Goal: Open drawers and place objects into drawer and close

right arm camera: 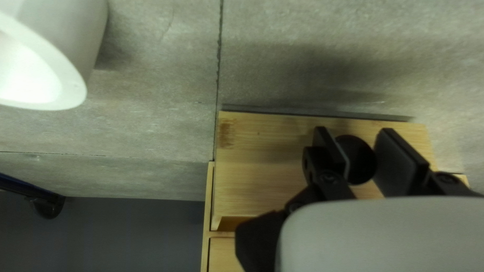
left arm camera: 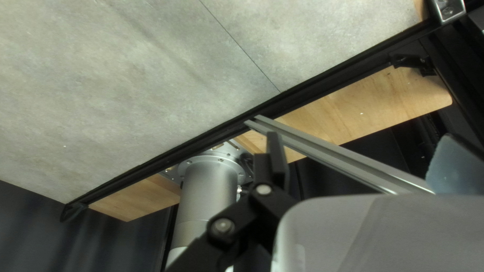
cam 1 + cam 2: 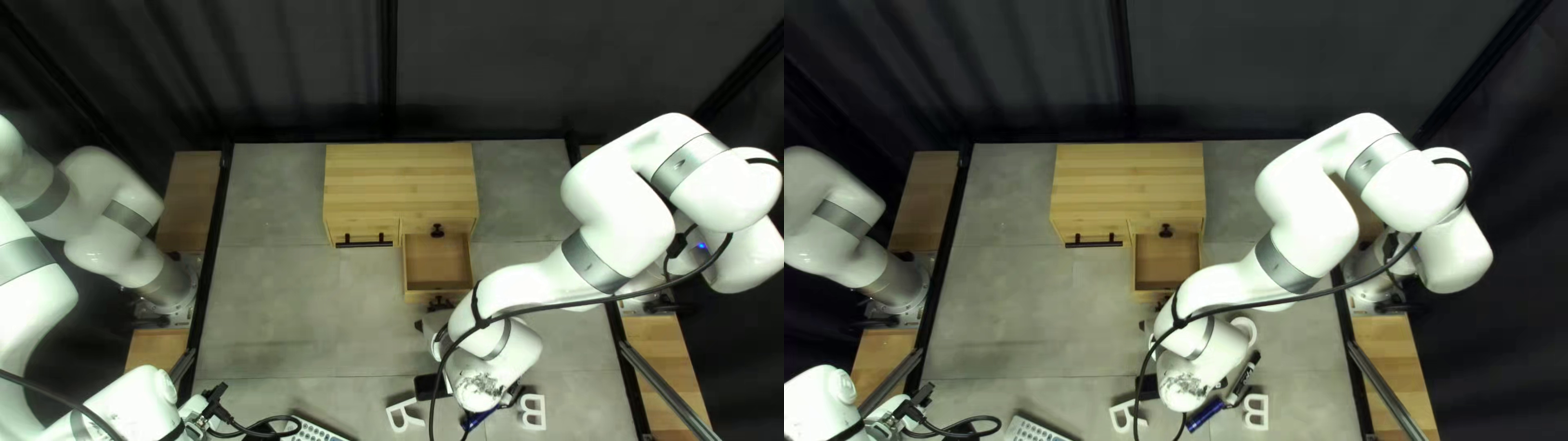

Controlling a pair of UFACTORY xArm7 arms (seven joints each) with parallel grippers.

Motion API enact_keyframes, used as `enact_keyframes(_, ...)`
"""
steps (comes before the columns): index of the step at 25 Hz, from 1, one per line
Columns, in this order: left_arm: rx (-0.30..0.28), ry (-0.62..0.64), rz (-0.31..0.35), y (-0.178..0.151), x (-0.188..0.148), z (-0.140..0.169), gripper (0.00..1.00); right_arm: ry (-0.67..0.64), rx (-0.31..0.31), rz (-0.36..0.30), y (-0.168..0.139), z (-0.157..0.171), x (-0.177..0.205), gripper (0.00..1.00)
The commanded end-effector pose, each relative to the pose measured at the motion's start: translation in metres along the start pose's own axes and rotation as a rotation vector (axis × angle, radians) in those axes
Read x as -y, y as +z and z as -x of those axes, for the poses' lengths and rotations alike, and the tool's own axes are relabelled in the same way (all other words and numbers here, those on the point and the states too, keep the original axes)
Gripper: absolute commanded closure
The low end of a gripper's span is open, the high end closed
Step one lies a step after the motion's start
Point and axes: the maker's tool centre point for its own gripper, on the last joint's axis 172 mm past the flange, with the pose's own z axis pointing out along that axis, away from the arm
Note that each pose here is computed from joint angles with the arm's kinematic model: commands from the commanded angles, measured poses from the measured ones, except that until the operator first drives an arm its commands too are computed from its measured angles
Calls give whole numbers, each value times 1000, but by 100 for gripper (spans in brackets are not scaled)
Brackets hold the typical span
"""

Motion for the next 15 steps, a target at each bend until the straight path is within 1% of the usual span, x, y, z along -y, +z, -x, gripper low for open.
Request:
enact_keyframes(1,0,0,0,0,0,0,0,-3,0,-1,-1,-1,1,94)
enact_keyframes(11,0,0,0,0,0,0,0,-9,-6,-7,-3,-5,-1,93)
enact_keyframes(13,0,0,0,0,0,0,0,-10,-7,-8,-3,-5,-1,87)
enact_keyframes(14,0,0,0,0,0,0,0,-10,-7,-8,-3,-5,-1,76)
enact_keyframes(15,0,0,0,0,0,0,0,-10,-7,-8,-3,-5,-1,38)
